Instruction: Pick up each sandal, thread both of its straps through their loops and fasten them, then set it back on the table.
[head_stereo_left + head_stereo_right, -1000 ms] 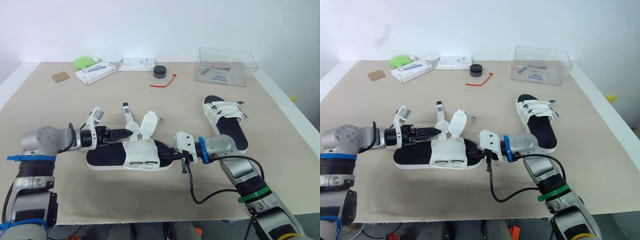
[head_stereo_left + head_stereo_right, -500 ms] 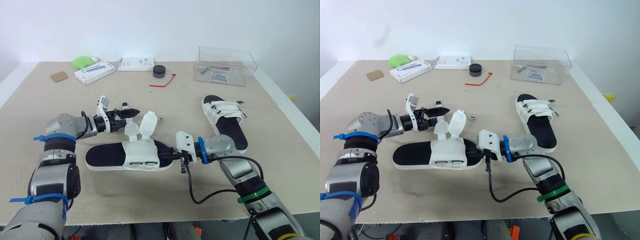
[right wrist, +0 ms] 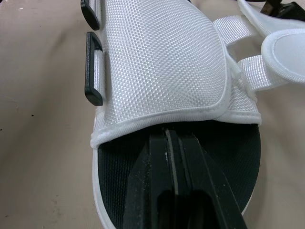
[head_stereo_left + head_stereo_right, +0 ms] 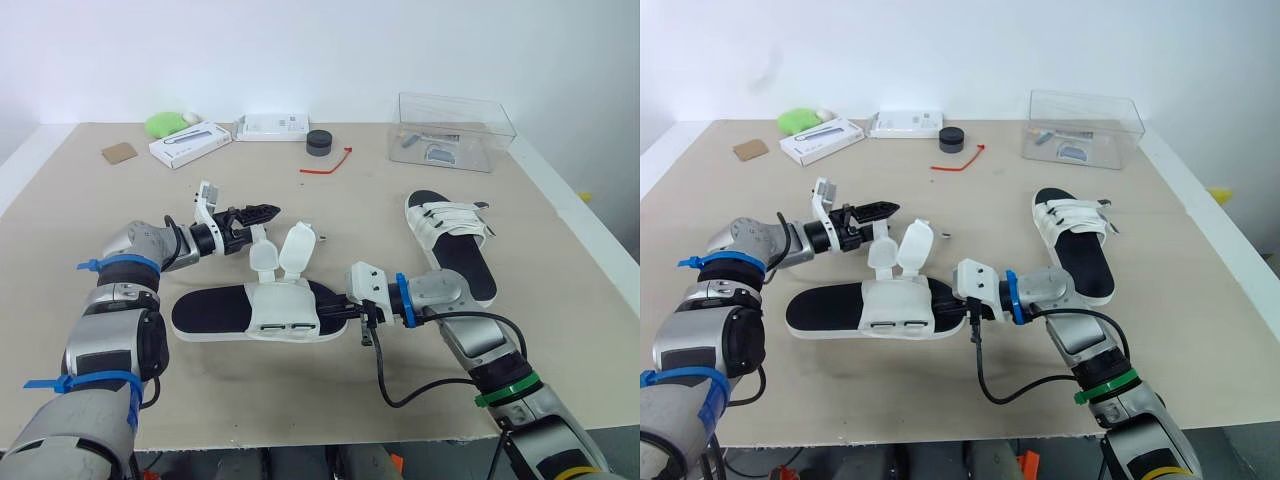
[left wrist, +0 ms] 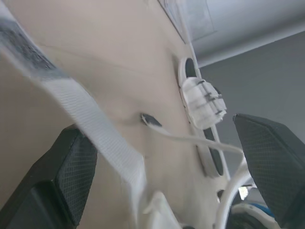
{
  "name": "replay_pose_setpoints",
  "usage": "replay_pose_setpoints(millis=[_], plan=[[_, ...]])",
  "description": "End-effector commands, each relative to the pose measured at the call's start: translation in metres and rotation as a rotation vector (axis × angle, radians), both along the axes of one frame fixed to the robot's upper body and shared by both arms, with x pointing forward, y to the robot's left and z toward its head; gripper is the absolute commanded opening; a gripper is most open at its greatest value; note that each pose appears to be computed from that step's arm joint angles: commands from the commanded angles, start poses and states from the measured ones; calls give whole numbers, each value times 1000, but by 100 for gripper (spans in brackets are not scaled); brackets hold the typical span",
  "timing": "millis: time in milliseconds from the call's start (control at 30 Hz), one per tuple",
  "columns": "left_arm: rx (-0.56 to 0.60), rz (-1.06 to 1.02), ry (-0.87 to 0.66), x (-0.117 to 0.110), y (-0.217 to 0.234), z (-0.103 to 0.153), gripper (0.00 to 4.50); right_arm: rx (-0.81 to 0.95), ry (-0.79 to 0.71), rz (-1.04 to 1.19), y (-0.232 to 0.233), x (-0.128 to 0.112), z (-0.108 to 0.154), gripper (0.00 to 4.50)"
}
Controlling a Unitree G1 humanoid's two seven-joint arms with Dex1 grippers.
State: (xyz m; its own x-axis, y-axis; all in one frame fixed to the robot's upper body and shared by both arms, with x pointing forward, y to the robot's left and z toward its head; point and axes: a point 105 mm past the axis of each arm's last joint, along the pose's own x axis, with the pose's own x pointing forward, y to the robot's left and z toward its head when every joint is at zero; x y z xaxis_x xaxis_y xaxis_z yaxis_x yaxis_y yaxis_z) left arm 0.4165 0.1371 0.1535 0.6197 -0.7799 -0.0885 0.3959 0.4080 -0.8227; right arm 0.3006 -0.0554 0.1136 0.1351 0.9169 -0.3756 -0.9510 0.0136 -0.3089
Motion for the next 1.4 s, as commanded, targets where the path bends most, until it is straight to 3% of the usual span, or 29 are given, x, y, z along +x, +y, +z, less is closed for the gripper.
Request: replay_pose_setpoints(millis=[33,133,233,300,333,367,433,467,500,567,767,967,1200,1400], plan=[[-23,-8,-72,5,-4,18,450,11,-54,14,2,0,14,7],[-22,-8,-85,5,-6,18,389,7,-55,17,2,0,13,0],[-19,-17,-103,5,-6,20,285,5,-54,18,2,0,13,0],[-7,-24,-122,4,-5,22,174,2,-54,21,2,-1,13,0],[0,-19,-135,5,-4,24,167,1,-53,22,2,-1,13,0],[6,-23,-162,5,-3,30,120,0,-53,24,2,-1,13,0],[25,-36,-214,4,-1,39,81,-1,-52,26,2,-1,12,0],[69,-47,-258,2,-1,43,81,-2,-52,27,2,-1,12,0],[122,-61,-309,1,-1,46,41,-3,-51,29,1,-1,12,0],[194,-95,-400,-5,-4,54,4,-7,-50,31,1,-2,11,0],[630,-181,-899,-36,-20,73,4,-17,-43,38,0,-3,8,0],[1071,-403,-1462,-83,-39,51,4,-24,-39,42,-1,-3,6,0],[1261,-403,-2031,-110,-31,58,4,-30,-35,44,-2,-2,4,0],[1270,-378,-2208,-115,-22,65,4,-39,-32,49,-3,-1,1,0]])
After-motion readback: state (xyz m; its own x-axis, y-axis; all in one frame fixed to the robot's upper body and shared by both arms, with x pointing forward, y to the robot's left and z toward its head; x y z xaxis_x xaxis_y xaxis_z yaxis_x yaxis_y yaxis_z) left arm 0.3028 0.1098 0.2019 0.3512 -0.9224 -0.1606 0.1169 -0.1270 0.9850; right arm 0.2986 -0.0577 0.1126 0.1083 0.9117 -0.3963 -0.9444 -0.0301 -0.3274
